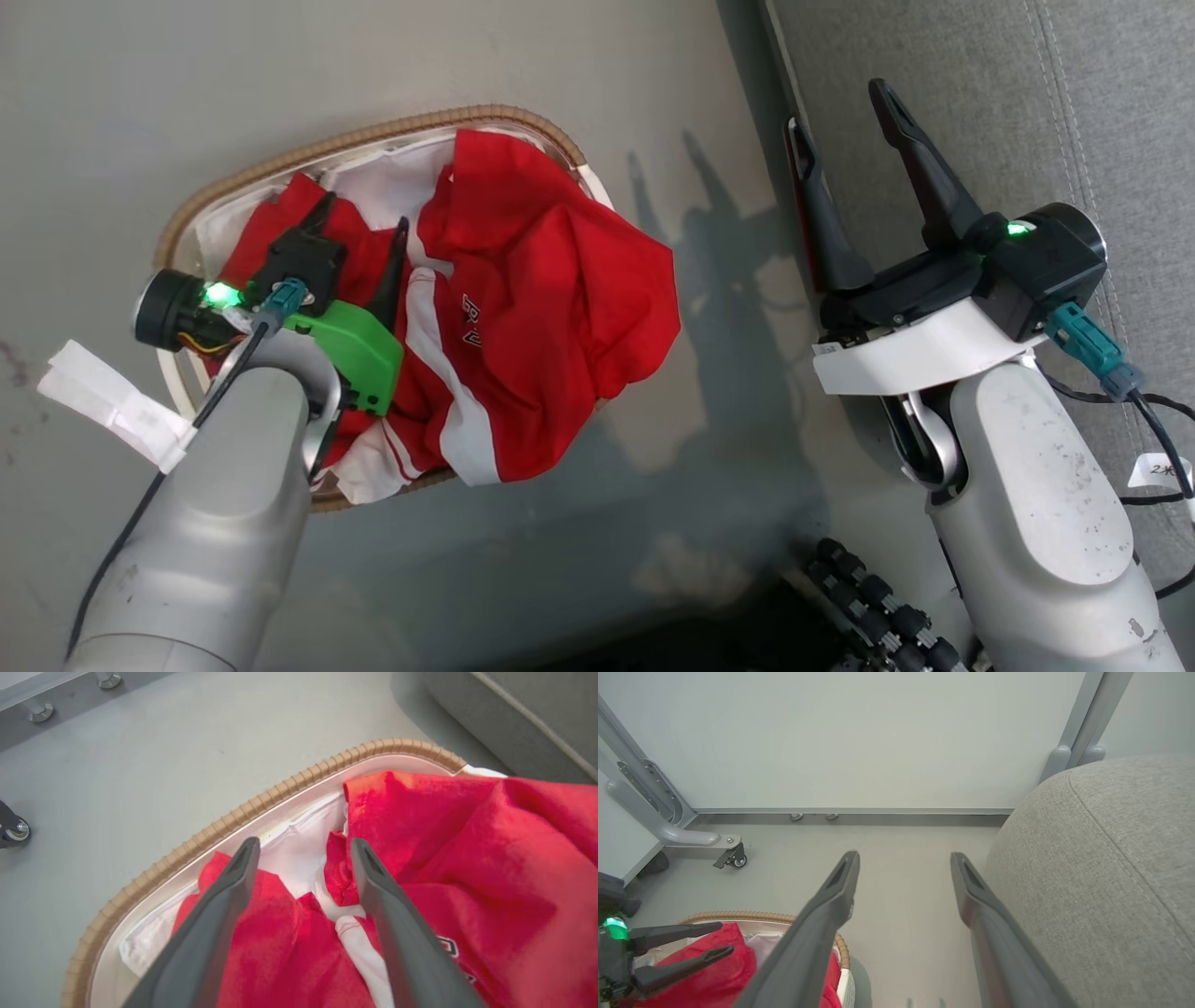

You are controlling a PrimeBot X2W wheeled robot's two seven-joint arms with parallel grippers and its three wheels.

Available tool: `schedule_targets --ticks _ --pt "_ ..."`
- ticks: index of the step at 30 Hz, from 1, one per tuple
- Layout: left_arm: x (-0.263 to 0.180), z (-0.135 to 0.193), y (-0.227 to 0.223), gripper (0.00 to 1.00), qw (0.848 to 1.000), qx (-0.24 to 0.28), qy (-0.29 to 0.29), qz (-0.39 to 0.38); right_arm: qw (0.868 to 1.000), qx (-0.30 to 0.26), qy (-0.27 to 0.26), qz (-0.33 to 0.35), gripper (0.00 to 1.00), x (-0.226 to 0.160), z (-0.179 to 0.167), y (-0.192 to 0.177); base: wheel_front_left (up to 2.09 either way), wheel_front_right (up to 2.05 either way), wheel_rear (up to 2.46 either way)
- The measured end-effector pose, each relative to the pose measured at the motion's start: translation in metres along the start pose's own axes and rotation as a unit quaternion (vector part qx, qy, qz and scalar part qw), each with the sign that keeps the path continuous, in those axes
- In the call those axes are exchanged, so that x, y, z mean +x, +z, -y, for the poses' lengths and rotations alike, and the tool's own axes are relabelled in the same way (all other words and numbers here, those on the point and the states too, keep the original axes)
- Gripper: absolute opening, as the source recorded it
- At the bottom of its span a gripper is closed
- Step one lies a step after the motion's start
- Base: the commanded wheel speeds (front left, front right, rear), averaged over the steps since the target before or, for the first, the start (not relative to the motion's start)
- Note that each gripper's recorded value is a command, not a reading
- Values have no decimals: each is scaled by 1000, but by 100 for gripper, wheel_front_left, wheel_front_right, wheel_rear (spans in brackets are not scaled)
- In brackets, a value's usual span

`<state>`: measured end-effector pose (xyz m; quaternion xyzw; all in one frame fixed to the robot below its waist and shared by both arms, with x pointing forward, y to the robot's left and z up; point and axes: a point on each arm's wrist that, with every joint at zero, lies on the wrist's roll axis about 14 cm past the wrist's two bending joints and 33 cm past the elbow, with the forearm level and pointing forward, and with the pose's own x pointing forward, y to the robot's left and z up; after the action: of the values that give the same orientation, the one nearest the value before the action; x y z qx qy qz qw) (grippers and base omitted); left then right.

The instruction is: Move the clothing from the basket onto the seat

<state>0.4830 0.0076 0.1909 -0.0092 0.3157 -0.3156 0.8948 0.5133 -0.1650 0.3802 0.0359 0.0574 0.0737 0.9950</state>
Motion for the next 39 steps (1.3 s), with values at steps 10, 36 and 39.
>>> schedule_targets --ticks 10,36,39 --pt "1 -15 -68 100 992 56 -5 -111 1000 3 2 -30 100 -1 0 -26 0 0 0" --pt "11 -25 -143 95 926 208 -41 -311 998 13 6 -55 100 1 1 -53 0 0 0" --pt "13 -20 -146 0 927 204 -45 -313 998 12 5 -55 100 2 3 -54 0 0 0"
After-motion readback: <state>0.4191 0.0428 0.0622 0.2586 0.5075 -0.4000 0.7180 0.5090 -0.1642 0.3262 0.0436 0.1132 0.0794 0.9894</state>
